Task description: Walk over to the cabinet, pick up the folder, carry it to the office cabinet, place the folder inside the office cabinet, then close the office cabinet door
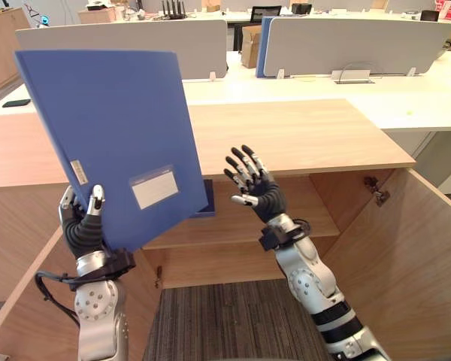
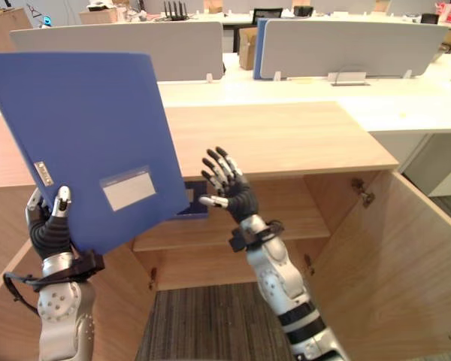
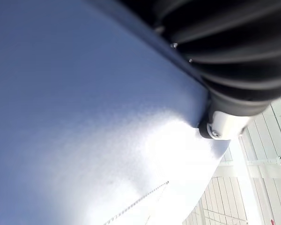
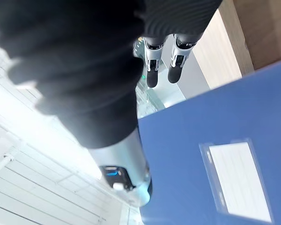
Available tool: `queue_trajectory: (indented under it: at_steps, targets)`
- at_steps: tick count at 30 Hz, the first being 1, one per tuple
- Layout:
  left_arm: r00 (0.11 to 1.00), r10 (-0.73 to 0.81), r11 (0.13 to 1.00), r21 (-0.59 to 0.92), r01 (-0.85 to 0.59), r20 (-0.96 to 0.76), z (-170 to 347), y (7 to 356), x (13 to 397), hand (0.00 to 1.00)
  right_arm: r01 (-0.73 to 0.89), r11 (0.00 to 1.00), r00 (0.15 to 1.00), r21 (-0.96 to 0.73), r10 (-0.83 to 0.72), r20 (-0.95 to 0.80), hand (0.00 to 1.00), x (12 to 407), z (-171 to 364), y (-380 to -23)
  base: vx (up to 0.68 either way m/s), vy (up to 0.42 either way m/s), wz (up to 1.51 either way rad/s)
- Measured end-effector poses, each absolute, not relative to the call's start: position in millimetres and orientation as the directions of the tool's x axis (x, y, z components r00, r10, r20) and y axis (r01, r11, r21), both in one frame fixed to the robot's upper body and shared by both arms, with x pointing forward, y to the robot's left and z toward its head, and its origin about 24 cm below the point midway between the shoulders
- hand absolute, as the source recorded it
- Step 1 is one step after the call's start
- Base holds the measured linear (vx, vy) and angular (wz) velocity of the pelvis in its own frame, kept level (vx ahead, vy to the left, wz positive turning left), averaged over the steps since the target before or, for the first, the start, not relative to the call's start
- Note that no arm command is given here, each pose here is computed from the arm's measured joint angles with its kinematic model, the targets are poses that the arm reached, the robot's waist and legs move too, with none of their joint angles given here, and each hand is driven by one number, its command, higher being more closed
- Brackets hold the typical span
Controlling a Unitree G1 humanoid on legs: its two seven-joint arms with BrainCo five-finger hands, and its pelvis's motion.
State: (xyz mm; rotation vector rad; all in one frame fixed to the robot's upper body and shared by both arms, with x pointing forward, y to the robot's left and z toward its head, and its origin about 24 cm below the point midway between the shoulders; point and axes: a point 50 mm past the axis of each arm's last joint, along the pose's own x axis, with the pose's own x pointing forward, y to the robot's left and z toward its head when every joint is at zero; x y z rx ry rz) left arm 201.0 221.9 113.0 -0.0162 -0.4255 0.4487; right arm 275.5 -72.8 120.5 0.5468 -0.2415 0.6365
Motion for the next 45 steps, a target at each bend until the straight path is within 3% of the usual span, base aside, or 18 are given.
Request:
queue_trajectory:
  at_steps: [6, 21, 33, 43, 45]
  targets:
    - [0.848, 0.342, 0.938, -0.095, -0.333, 0.406, 115.8, 213.9, 206.8, 1.0, -0.714, 0.576, 0.698, 0.397, 0.623, 0.353, 0.0, 289.6, 136.7, -57.1, -0.01, 0.001, 0.0]
    - [0.863, 0.282, 0.959, -0.095, -0.267, 0.419, 120.5, 205.4, 215.7, 1.0, -0.728, 0.585, 0.675, 0.357, 0.702, 0.226, 0.0, 315.8, 145.4, -42.7, -0.01, 0.0, 0.0]
    - [0.883, 0.177, 0.983, -0.038, -0.178, 0.436, 126.3, 191.5, 223.4, 1.0, -0.822, 0.489, 0.539, 0.292, 0.834, 0.118, 0.0, 304.0, 137.4, -11.2, -0.05, -0.001, 0.02]
    - [0.882, 0.179, 0.983, -0.041, -0.179, 0.436, 126.5, 192.2, 223.4, 1.0, -0.822, 0.488, 0.539, 0.294, 0.833, 0.122, 0.0, 304.0, 137.8, -10.9, -0.04, -0.004, 0.05]
    - [0.878, 0.188, 0.981, -0.043, -0.188, 0.44, 127.2, 194.2, 223.1, 1.0, -0.801, 0.508, 0.578, 0.318, 0.794, 0.189, 0.0, 308.4, 148.2, -20.1, -0.03, -0.01, 0.0]
